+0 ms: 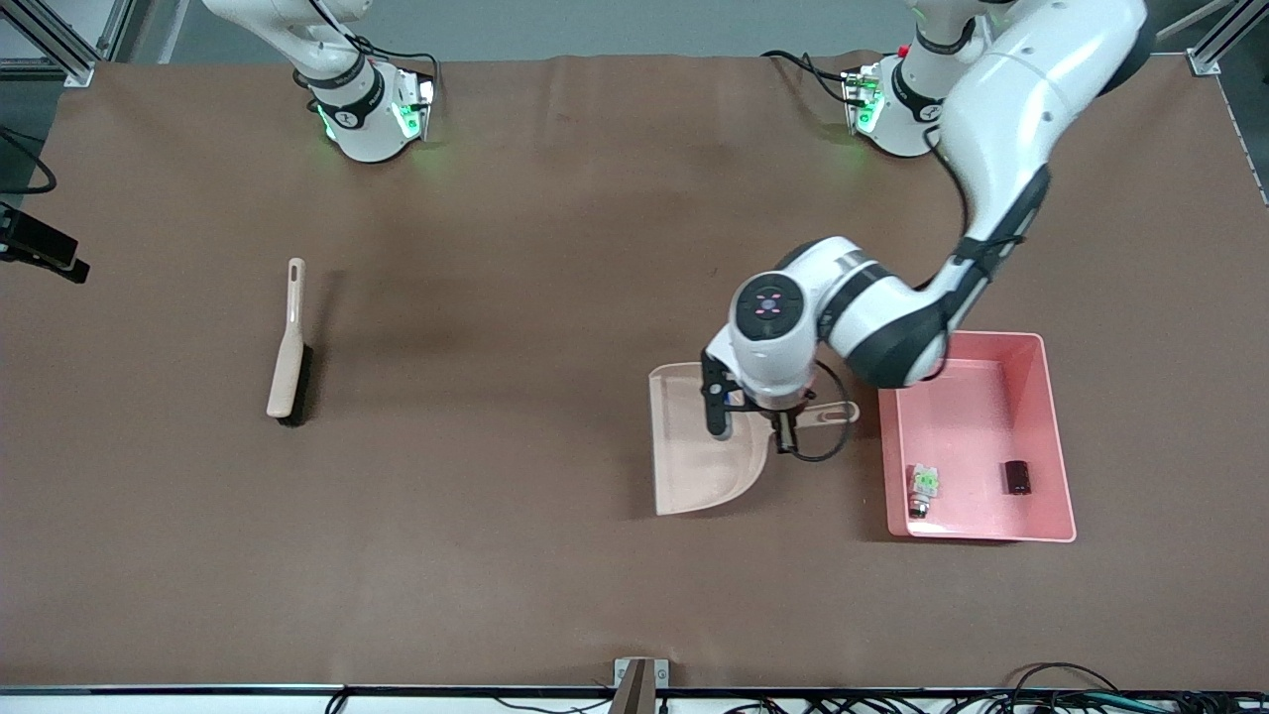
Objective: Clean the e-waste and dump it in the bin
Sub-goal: 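Carry the empty dustpan with the left gripper back beside the bin, then lower the dustpan onto the table and open the left gripper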
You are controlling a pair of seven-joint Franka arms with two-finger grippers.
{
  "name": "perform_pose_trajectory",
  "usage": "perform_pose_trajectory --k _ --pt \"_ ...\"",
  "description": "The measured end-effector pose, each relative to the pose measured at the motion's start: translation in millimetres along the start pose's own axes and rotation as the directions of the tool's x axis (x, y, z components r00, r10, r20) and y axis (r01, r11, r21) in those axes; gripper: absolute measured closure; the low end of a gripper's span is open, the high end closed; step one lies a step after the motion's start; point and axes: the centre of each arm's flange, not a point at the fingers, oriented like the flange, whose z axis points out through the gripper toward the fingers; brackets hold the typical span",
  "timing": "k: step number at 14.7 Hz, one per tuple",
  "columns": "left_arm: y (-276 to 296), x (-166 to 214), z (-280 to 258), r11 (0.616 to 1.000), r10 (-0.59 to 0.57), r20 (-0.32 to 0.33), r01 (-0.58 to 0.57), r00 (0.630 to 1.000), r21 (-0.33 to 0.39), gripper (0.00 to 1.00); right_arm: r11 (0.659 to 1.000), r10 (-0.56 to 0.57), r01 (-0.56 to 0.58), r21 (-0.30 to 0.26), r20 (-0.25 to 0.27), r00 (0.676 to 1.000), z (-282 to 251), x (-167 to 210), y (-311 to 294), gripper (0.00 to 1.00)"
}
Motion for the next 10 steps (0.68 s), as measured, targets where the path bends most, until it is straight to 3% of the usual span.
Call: perform_pose_trajectory --k 5,10 --pt "-0.8 8.2 34.2 0.993 0.115 -0.022 -0.116 0.993 -0.032 0.67 1.000 -0.008 0.008 0.009 -0.004 1.000 -0.9 0.4 -4.6 0.00" --pt "-5.1 1.7 46.7 0.994 0.095 -0.018 -0.096 0.995 -0.046 0.67 1.000 -0.006 0.006 0.010 0.005 1.000 -0.5 -0.6 -3.5 0.00"
